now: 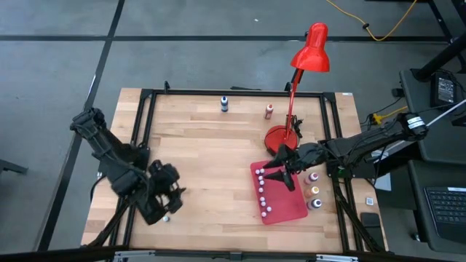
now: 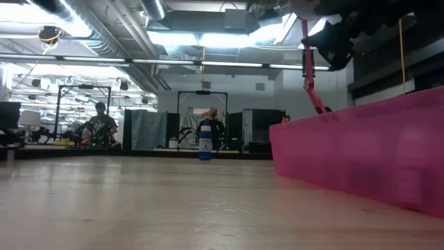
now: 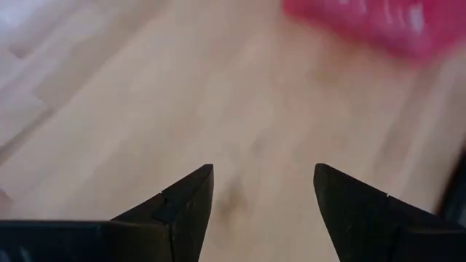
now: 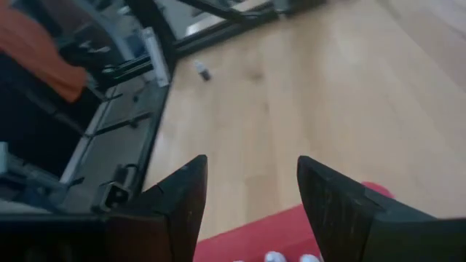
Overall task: Pick & Place food coloring
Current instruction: Put the small purple food coloring bottle into the red bin
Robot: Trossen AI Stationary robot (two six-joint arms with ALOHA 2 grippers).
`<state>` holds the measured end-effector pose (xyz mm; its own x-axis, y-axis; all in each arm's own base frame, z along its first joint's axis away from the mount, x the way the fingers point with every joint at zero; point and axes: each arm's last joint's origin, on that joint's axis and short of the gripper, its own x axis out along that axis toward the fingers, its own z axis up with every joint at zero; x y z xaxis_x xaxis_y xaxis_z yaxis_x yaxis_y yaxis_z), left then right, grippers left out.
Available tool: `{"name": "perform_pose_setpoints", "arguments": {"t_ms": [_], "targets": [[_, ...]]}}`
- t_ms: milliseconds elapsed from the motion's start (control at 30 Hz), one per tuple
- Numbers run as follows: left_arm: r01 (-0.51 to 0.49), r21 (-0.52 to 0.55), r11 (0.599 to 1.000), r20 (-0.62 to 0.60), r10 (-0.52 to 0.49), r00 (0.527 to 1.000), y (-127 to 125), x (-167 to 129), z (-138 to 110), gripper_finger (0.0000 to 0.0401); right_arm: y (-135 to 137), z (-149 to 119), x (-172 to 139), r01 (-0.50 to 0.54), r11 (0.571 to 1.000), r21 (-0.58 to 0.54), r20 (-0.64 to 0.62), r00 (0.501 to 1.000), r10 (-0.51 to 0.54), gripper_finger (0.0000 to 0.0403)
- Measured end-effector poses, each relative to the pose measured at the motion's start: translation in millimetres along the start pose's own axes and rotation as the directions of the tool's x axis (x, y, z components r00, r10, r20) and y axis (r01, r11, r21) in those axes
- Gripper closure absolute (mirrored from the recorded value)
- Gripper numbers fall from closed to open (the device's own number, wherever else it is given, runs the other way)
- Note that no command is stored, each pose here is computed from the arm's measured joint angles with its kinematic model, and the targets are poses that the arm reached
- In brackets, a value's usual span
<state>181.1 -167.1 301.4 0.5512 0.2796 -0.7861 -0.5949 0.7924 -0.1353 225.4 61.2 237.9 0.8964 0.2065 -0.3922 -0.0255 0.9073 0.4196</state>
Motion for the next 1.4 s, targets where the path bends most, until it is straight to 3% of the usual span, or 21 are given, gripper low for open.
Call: {"name": "perform_pose_setpoints", "arguments": {"t_ms": [100,200,333,467,567,733,967,1233,1300,1400], "targets": [[0.026,0.150,0.988,-0.103,-0.011,0.995,0.9,-7.6,-13.2,0.0171,2.5,3.1,-0.3,-0.031,0.999,-0.016,0.006,1.000,0.031,0.0189],[0.063,0.355,0.933,-0.146,-0.011,0.989,2.3,-13.7,-22.4,0.0171,3.1,4.1,-0.4,-0.038,0.999,-0.028,0.015,0.999,0.038,0.0189],[0.135,0.640,0.756,-0.177,-0.025,0.984,2.0,-18.7,-29.5,0.0171,3.1,4.2,-0.3,-0.037,0.997,-0.061,0.017,0.999,0.038,0.0189],[0.196,0.770,0.607,-0.252,0.008,0.968,5.5,-19.4,-32.2,0.0171,2.7,4.5,-0.2,-0.023,0.995,-0.094,0.025,0.999,0.025,0.0189],[0.204,0.851,0.484,-0.214,-0.035,0.976,9.7,-25.1,-36.3,0.0171,2.5,4.2,-0.2,-0.020,0.994,-0.110,0.022,1.000,0.023,0.0189],[0.277,0.878,0.391,-0.200,-0.228,0.953,35.9,-19.9,-48.9,0.0171,1.9,3.5,-0.1,-0.014,0.995,-0.103,0.015,1.000,0.016,0.0189],[0.412,0.879,0.241,-0.270,-0.461,0.846,72.4,11.8,-78.4,0.0171,0.4,2.2,0.6,0.017,0.999,-0.047,0.013,1.000,-0.017,0.0189],[0.460,0.888,0.023,-0.391,-0.488,0.780,96.8,63.4,-120.6,0.0171,-2.2,3.0,0.6,0.102,0.994,-0.038,0.052,0.994,-0.100,0.0189],[0.451,0.892,-0.014,-0.393,-0.515,0.762,99.9,72.2,-126.3,0.0171,-2.5,2.8,0.6,0.112,0.993,-0.021,0.054,0.992,-0.111,0.0189],[0.475,0.879,-0.038,-0.418,-0.540,0.731,104.0,83.8,-129.8,0.0171,-2.7,2.7,0.6,0.117,0.993,-0.018,0.054,0.992,-0.116,0.0189]]}}
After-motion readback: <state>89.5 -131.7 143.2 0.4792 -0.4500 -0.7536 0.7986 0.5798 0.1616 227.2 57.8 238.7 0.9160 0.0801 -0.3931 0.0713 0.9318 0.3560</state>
